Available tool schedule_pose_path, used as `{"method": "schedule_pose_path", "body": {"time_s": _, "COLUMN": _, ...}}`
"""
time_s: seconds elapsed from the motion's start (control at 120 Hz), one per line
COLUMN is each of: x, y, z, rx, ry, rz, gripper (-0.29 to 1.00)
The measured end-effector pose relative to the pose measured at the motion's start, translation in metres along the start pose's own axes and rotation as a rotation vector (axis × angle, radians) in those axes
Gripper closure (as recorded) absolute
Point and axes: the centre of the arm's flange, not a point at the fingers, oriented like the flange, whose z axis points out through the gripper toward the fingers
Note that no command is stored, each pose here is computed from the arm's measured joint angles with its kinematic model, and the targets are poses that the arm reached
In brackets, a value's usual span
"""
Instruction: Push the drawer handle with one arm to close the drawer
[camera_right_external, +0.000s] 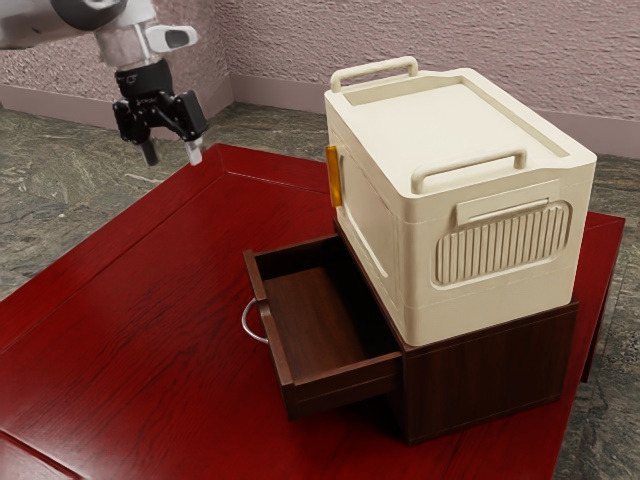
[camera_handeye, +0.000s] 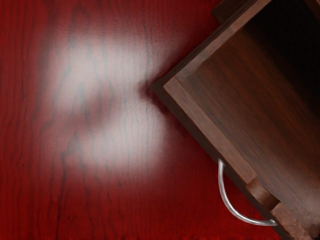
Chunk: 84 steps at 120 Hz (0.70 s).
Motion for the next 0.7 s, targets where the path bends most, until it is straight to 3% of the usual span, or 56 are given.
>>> {"method": "schedule_pose_path", "body": {"time_s": 0.075, "x": -0.008, "y": 0.003, "z": 0.005, "rx": 0.021, "ry": 0.000, "rz": 0.012, "gripper": 0.00}}
{"method": "schedule_pose_path", "body": {"time_s": 0.233, "x": -0.116, "y": 0.024, "z": 0.093, "rx": 0.109, "ry": -0.040, "rz": 0.104, "gripper": 0.00}}
{"method": "schedule_pose_path", "body": {"time_s": 0.333, "x": -0.179, "y": 0.043, "z": 0.153, "rx": 0.155, "ry": -0.019, "rz": 0.217, "gripper": 0.02}}
{"method": "schedule_pose_path", "body": {"time_s": 0.483, "x": -0.175, "y": 0.054, "z": 0.218, "rx": 0.202, "ry": -0.004, "rz": 0.330, "gripper": 0.18}}
{"method": "schedule_pose_path", "body": {"time_s": 0.7, "x": -0.137, "y": 0.059, "z": 0.237, "rx": 0.234, "ry": 0.092, "rz": 0.471, "gripper": 0.43}}
